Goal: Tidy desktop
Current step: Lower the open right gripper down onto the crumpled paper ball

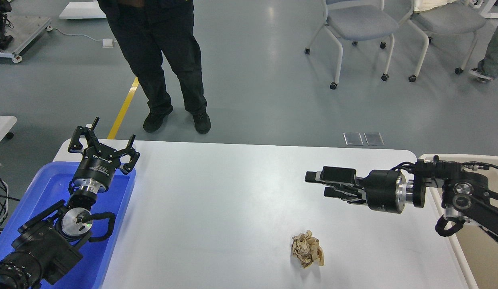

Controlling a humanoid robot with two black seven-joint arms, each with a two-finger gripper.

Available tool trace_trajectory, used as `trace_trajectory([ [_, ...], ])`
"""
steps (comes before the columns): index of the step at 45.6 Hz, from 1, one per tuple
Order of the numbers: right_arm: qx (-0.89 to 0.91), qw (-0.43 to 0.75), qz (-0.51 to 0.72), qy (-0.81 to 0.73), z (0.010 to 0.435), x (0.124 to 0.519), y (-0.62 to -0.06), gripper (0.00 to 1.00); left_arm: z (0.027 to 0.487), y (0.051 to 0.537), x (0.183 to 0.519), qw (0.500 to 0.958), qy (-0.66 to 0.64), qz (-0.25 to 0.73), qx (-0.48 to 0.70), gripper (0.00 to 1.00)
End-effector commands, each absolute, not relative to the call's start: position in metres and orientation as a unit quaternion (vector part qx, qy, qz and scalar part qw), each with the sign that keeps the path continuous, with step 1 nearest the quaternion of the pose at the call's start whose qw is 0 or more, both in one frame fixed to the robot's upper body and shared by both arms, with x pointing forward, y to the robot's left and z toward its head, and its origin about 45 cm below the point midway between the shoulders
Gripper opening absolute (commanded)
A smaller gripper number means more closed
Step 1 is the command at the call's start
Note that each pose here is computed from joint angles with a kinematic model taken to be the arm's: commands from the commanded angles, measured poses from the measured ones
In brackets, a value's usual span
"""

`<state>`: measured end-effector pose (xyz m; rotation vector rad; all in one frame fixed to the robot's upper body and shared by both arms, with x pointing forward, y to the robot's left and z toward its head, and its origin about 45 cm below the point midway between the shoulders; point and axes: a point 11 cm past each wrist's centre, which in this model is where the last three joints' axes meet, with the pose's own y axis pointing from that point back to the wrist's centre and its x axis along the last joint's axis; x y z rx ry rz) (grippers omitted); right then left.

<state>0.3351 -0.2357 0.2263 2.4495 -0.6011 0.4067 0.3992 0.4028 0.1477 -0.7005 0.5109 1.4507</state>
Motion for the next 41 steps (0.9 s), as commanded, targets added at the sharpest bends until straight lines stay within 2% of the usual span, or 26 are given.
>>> trace_trajectory([
  [1,0.885,0.353,0.236,-0.188,0.198,0.313,-0.239,1.00,0.148,0.403,0.399,0.664,0.226,0.642,-0.310,1.00],
  [23,0.863,0.437,0.227,-0.112,0.142,0.280,-0.245,1.00,0.148,0.403,0.399,0.664,0.226,0.641,-0.310,1.00],
  [34,0.828,0.484,0.260,-0.115,0.151,0.322,-0.252,1.00,0.148,0.402,0.399,0.664,0.226,0.641,-0.310,1.00],
  [41,0.826,0.491,0.259,-0.100,0.145,0.327,-0.242,1.00,0.148,0.402,0.399,0.664,0.226,0.641,-0.310,1.00],
])
